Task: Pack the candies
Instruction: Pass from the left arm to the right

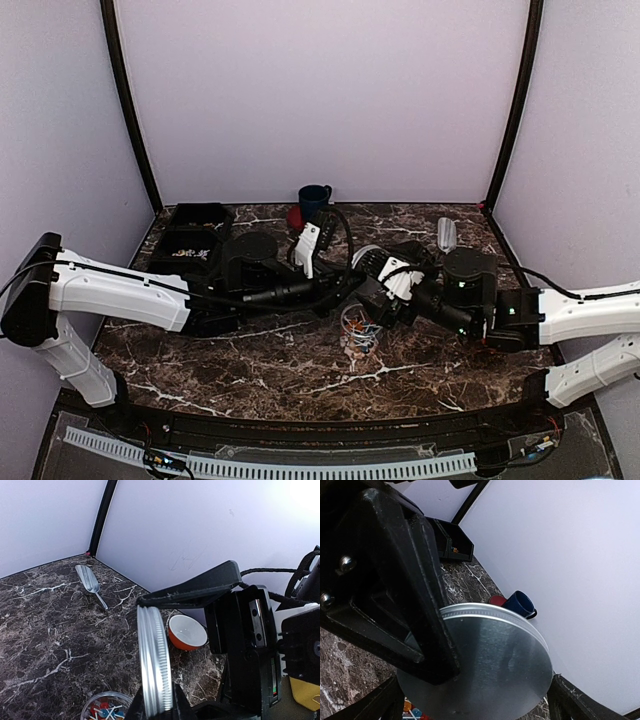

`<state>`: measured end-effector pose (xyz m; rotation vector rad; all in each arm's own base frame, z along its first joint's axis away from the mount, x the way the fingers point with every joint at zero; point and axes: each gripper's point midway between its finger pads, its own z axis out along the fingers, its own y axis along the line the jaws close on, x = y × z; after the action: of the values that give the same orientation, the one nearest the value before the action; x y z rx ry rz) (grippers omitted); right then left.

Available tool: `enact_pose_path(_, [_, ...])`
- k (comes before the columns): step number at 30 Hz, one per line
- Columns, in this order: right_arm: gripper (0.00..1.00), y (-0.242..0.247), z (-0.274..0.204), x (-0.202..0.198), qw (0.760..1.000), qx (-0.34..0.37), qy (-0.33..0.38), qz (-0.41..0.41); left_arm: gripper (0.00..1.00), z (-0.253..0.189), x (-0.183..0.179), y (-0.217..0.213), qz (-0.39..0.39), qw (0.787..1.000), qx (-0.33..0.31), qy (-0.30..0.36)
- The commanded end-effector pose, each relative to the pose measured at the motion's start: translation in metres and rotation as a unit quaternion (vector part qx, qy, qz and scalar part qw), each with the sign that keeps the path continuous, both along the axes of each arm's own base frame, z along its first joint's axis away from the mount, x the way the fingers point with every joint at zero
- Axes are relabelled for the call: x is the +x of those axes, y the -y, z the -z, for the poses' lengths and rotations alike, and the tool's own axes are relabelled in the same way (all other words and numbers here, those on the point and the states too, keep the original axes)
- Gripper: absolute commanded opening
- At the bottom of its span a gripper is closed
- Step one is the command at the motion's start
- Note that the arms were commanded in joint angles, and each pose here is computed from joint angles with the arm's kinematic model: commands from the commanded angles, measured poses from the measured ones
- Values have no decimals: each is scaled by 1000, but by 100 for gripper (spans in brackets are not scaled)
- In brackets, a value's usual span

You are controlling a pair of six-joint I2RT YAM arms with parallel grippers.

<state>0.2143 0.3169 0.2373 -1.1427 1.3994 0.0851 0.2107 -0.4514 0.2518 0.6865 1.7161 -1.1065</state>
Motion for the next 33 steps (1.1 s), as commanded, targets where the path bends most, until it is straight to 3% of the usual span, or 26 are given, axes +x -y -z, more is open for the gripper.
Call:
enact_pose_path(1, [98,-6,-23,4,999,33,9,-2,4,-26,-4,-4,7,999,-33,9])
enact_pose_path(7, [87,-9,-23,1,999,33,6,-12,4,-28,-5,-5,7,999,-35,8])
enact_pose_path(14, [83,-8,-25,1,999,34,3,-15,4,-29,-5,-8,5,999,-37,9])
enact_pose_path(17, [82,-7,-28,1,999,40,1,-14,9,-31,-5,-9,3,999,-39,10])
enact_pose_path(27, [77,1,-31,4,999,49,-17,-8,40,-42,-3,-23,-17,998,-46,35])
enact_pose_path(33, [76,13,-32,12,998,45,-39,15,86,-39,5,-51,-69,994,-18,78])
